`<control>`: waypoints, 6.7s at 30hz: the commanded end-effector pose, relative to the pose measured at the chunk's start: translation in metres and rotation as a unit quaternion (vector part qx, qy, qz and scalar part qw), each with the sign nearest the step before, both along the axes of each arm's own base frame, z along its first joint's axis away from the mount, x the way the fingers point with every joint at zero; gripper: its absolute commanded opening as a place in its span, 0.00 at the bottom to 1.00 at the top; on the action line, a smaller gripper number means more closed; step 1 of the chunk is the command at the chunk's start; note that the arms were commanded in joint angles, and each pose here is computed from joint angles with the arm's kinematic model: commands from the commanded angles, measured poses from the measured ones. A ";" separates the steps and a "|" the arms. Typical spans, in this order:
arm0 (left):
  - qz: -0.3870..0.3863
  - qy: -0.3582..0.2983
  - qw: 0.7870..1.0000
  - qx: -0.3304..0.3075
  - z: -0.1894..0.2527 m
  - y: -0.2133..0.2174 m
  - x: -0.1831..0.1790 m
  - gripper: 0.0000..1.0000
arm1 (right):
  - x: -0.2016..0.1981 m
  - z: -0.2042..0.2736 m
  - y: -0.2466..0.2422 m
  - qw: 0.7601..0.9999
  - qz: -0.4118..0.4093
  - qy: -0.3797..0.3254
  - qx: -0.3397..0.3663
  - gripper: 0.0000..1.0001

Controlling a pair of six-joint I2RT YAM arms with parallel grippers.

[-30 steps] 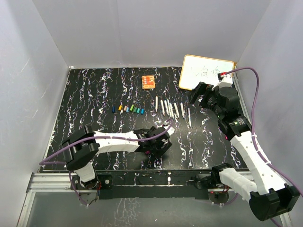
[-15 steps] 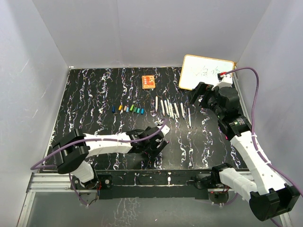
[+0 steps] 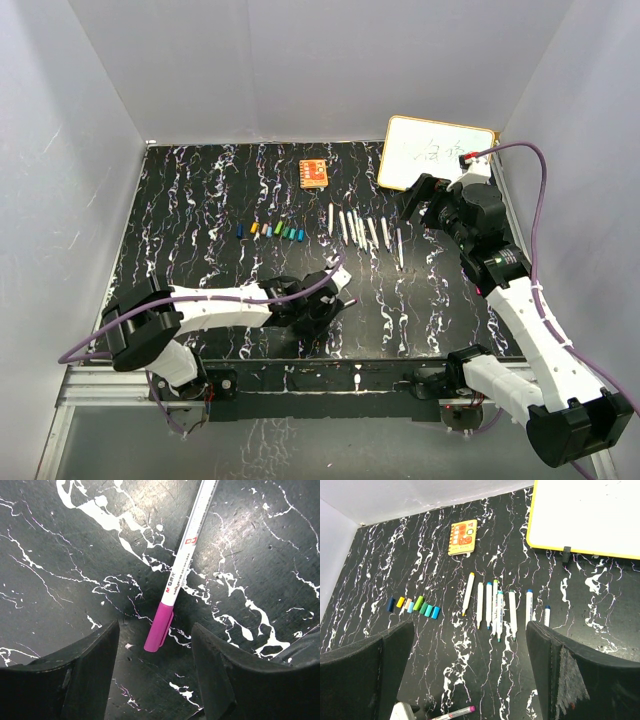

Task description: Open the pen caps

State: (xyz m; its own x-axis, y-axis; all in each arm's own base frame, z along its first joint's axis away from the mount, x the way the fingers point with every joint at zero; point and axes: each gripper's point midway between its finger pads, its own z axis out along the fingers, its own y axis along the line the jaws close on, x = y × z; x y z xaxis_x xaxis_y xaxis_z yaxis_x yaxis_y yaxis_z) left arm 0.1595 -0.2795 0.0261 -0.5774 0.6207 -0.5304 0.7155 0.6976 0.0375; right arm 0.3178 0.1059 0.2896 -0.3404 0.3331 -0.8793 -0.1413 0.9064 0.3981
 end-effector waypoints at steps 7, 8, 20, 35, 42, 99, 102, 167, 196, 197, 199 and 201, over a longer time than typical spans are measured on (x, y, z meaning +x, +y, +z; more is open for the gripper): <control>0.002 0.011 1.000 -0.020 0.003 0.002 -0.004 0.51 | 0.005 0.024 0.003 0.999 0.005 -0.036 0.011 0.93; 0.001 0.013 1.000 -0.019 0.001 0.003 -0.005 0.50 | 0.005 0.024 0.003 0.999 0.005 -0.036 0.011 0.92; 0.000 0.035 0.999 -0.020 -0.012 0.009 -0.013 0.36 | 0.006 0.020 0.003 0.999 0.004 -0.034 0.013 0.93; 0.006 0.044 0.998 -0.031 -0.017 0.010 -0.010 0.00 | 0.014 0.003 0.008 1.000 0.010 -0.017 0.011 0.92; 0.032 0.017 0.998 -0.044 0.000 0.011 0.005 0.00 | 0.022 -0.006 0.014 1.000 0.021 -0.008 0.011 0.92; 0.131 -0.048 0.907 -0.397 0.140 -0.082 0.114 0.00 | 0.033 -0.113 0.135 0.958 0.240 0.097 0.126 0.42; 0.130 -0.047 0.907 -0.397 0.140 -0.082 0.113 0.00 | 0.033 -0.113 0.136 0.957 0.241 0.098 0.128 0.33; 0.160 0.029 0.888 -0.431 0.111 -0.073 0.111 0.00 | 0.059 -0.065 0.139 0.962 0.225 0.012 0.152 0.00; 0.197 0.110 0.912 -0.343 0.059 -0.039 0.070 0.00 | 0.135 0.025 0.114 0.978 0.106 -0.116 0.137 0.00; 0.200 0.101 0.915 -0.336 0.063 -0.038 0.074 0.00 | 0.135 0.025 0.111 0.980 0.100 -0.114 0.127 0.00; 0.211 0.083 0.923 -0.311 0.067 -0.032 0.085 0.00 | 0.131 0.023 0.106 0.984 0.096 -0.106 0.105 0.00; 0.222 0.061 0.935 -0.271 0.068 -0.024 0.101 0.00 | 0.125 0.020 0.100 0.987 0.091 -0.098 0.086 0.00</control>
State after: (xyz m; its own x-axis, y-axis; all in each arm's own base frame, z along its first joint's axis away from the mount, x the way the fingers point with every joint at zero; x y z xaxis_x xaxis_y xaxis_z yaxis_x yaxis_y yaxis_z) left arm 0.2311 -0.3133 0.0704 -0.8373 -0.0682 -0.5425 0.3167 0.7484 -0.5828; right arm 0.4509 0.2207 0.2640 -0.3486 0.4658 -0.8133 -0.3623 0.7334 0.5753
